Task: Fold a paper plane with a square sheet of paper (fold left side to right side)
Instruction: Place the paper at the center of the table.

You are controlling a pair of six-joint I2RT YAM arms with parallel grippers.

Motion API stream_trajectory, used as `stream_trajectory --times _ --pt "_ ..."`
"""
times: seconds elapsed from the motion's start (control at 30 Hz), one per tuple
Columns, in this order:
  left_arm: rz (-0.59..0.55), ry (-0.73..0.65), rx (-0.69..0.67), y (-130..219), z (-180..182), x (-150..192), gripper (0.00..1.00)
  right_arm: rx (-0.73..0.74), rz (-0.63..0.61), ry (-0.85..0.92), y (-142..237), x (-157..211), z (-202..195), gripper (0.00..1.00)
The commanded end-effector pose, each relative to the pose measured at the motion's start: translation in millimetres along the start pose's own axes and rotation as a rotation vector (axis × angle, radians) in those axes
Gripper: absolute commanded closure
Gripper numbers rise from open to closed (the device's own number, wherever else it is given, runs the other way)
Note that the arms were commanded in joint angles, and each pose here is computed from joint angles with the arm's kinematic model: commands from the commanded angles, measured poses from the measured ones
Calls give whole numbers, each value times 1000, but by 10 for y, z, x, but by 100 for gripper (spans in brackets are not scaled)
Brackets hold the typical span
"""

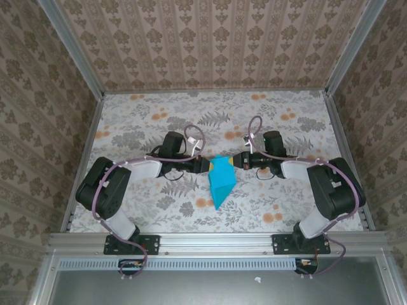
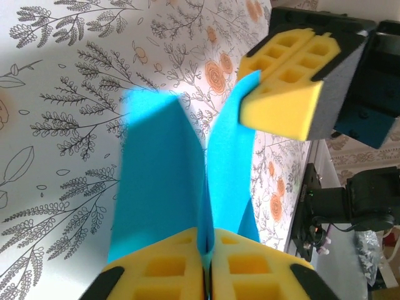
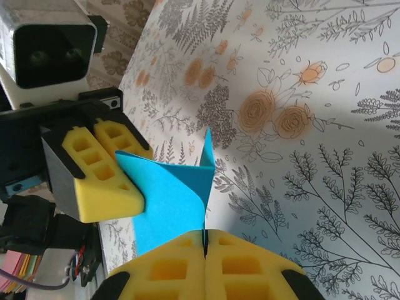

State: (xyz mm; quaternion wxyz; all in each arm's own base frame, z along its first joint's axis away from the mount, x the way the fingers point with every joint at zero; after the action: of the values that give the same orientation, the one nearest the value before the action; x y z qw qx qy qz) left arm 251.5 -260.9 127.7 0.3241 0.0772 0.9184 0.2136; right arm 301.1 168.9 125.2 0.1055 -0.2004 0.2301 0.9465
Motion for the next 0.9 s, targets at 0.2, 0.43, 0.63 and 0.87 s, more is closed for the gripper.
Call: stream_trajectory --times 0.2,0.43,0.63,0.87 --pt "-33 -95 -197 215 -27 -186 27 167 28 -123 131 93 8 100" --pt "1 -300 -503 555 -321 -179 18 282 47 -254 95 48 2 100" --pt "118 -448 -681 576 -636 58 18 350 74 -338 8 -25 -13 100" --pt "201 -524 -756 334 -843 343 18 394 53 -408 -92 -121 -48 100"
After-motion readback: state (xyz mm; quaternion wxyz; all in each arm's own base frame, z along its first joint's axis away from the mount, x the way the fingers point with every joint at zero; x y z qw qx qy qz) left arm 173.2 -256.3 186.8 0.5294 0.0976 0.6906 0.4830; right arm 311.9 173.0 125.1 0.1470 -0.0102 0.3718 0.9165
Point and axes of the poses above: each hand's point on the last joint's axis, 136 mm out from that joint toward the fingers, its own y axis back along the fingers, its own z axis along the line the jaws close on, x = y × z, the point moved 6 cm from there along y, back along the fingers, and after that the axes turned 9 degrees about -y, right-handed, at the moved point
